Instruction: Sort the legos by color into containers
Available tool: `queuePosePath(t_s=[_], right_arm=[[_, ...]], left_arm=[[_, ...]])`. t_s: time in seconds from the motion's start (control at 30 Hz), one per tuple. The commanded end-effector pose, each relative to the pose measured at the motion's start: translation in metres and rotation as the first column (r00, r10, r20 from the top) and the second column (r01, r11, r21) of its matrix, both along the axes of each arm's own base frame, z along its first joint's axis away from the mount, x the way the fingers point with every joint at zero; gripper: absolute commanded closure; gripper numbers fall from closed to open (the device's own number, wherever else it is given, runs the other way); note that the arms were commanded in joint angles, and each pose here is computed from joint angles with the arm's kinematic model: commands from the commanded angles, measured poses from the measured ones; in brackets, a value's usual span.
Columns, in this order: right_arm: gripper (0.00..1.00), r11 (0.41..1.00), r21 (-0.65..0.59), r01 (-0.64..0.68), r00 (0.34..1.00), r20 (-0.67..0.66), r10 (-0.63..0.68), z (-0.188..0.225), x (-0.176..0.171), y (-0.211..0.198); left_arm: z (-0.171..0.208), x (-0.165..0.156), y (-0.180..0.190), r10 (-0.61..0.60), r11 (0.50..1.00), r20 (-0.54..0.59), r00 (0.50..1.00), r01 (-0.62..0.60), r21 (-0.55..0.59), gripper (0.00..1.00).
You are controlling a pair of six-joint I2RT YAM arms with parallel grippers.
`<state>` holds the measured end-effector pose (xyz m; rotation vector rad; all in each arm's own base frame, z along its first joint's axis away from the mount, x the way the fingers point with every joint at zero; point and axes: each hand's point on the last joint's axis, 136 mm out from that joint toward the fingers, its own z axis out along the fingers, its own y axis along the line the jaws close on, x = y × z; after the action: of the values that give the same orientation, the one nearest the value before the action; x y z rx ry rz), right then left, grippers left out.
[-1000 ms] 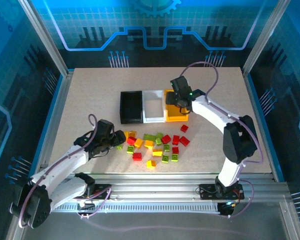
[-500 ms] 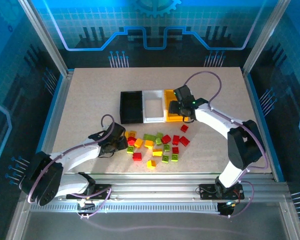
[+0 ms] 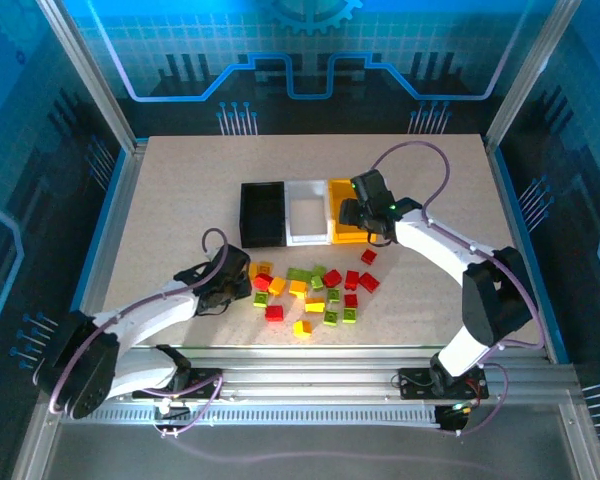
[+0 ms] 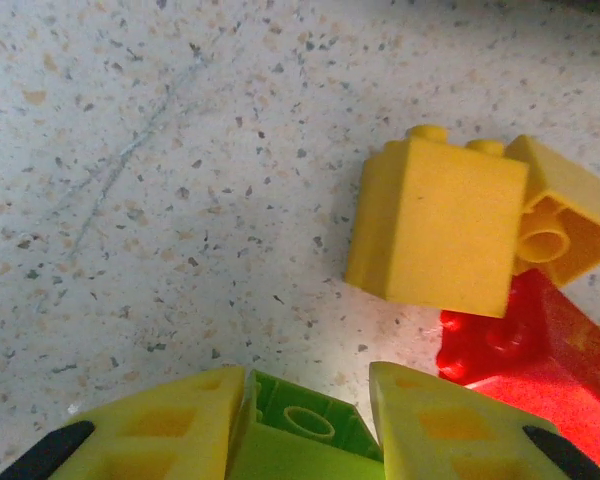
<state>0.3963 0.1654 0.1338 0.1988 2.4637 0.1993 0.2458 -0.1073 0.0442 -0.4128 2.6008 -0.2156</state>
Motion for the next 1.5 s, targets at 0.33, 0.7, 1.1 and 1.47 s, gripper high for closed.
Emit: queuePosePath(t_s=[0.33,0.7,1.1,1.47], right_arm=[[0.32,0.999,0.044,0.016,1.000,-0.006,-0.015,-0.001,-0.023,-0.010],[0.30,0.988,0.060,-0.139,0.989,-0.045,0.142,-0.006,-0.072,0.006],[0.25,0.940,0.109,-0.323,0.940,-0.077,0.332,-0.006,-0.117,0.034],[0.23,0.687,0.109,-0.718,0.638,-0.291,0.713,-0.053,-0.221,0.131]], left_arm=[[0.121,0.122,-0.014,0.065,0.998,0.282,0.957,-0.065,-0.010,0.74],[0.076,0.210,-0.025,0.105,0.994,0.181,0.978,-0.106,-0.006,0.73],[0.121,0.205,-0.045,0.059,0.996,0.247,0.967,-0.041,-0.078,0.21],[0.174,0.094,-0.039,0.009,0.978,0.372,0.928,0.070,-0.198,0.01]])
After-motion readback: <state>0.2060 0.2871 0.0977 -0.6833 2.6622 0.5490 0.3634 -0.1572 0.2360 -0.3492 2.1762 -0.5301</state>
